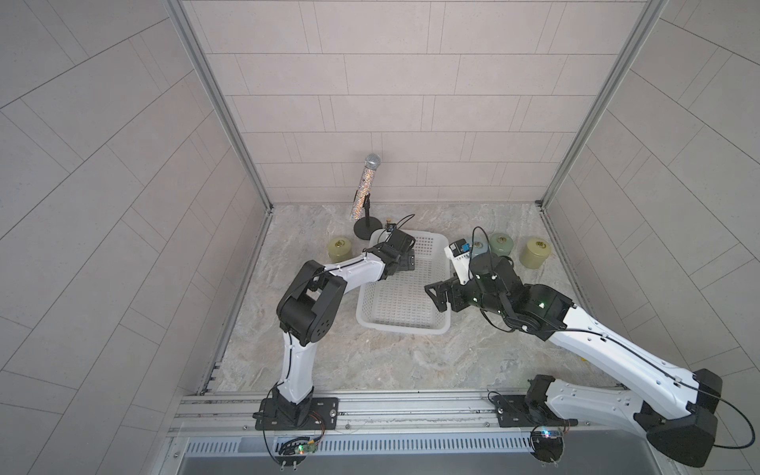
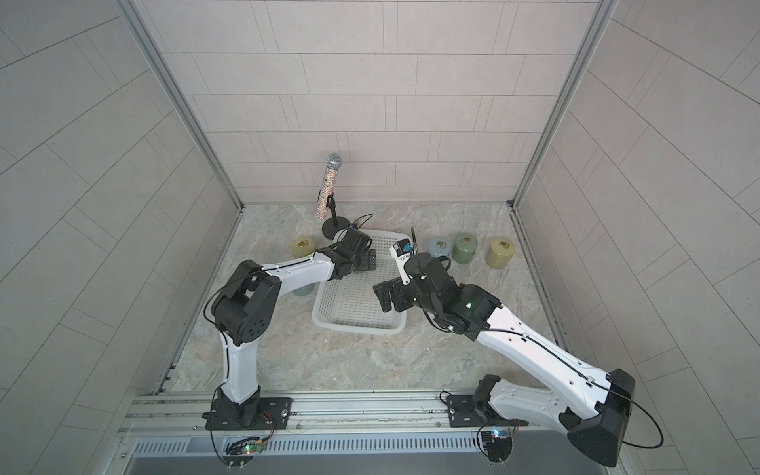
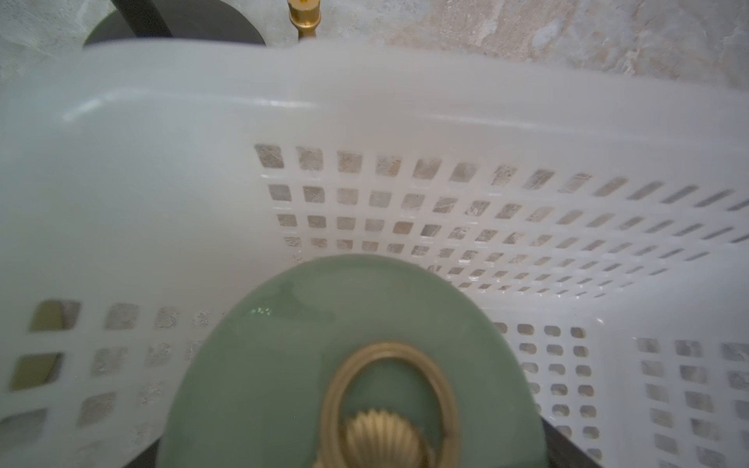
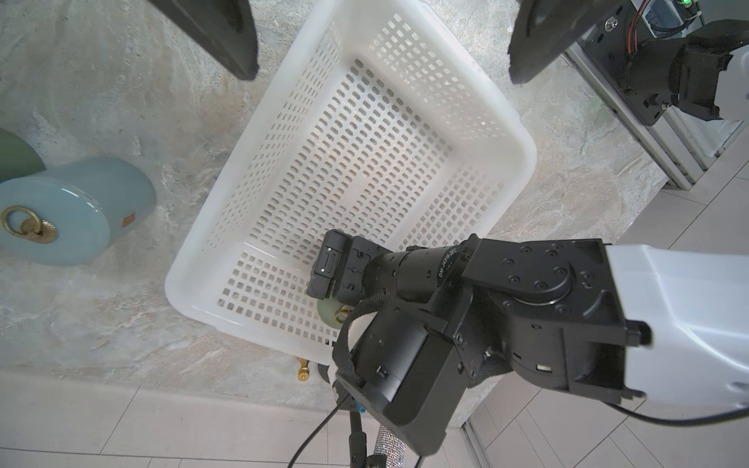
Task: Take the tea canister out of the basket
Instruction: Pick up the tea canister from the basket.
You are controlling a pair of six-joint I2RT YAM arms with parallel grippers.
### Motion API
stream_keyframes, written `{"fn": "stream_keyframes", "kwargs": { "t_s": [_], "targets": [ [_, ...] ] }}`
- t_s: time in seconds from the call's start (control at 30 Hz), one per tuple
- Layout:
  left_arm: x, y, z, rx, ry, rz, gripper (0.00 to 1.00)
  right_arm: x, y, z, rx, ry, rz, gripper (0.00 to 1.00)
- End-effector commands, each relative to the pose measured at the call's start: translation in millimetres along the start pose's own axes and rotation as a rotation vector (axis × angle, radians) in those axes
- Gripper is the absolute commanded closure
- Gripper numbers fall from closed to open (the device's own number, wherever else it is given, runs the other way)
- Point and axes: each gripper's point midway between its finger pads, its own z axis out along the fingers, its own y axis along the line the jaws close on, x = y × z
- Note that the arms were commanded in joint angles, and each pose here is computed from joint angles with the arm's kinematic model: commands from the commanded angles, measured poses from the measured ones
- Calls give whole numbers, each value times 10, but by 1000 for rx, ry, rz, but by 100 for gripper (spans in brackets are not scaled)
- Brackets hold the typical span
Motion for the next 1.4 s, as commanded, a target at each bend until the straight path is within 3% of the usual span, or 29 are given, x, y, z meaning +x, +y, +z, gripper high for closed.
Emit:
{"fn": "stream_keyframes", "kwargs": {
  "t_s": [0.0, 0.6, 1.07, 1.37],
  "targets": [
    [-76, 66, 96, -44, -18, 13, 0, -73, 9, -50, -5, -12, -2, 0],
    [102, 103, 294, -91, 55, 61, 2, -60, -29, -55, -2, -16, 12, 0],
    [251, 126, 182, -95, 174, 77, 2, -67, -23, -58, -10, -25, 22, 0],
    [277, 141, 245, -106, 179, 83, 3, -54, -7, -60, -21, -24, 31, 0]
  ]
}}
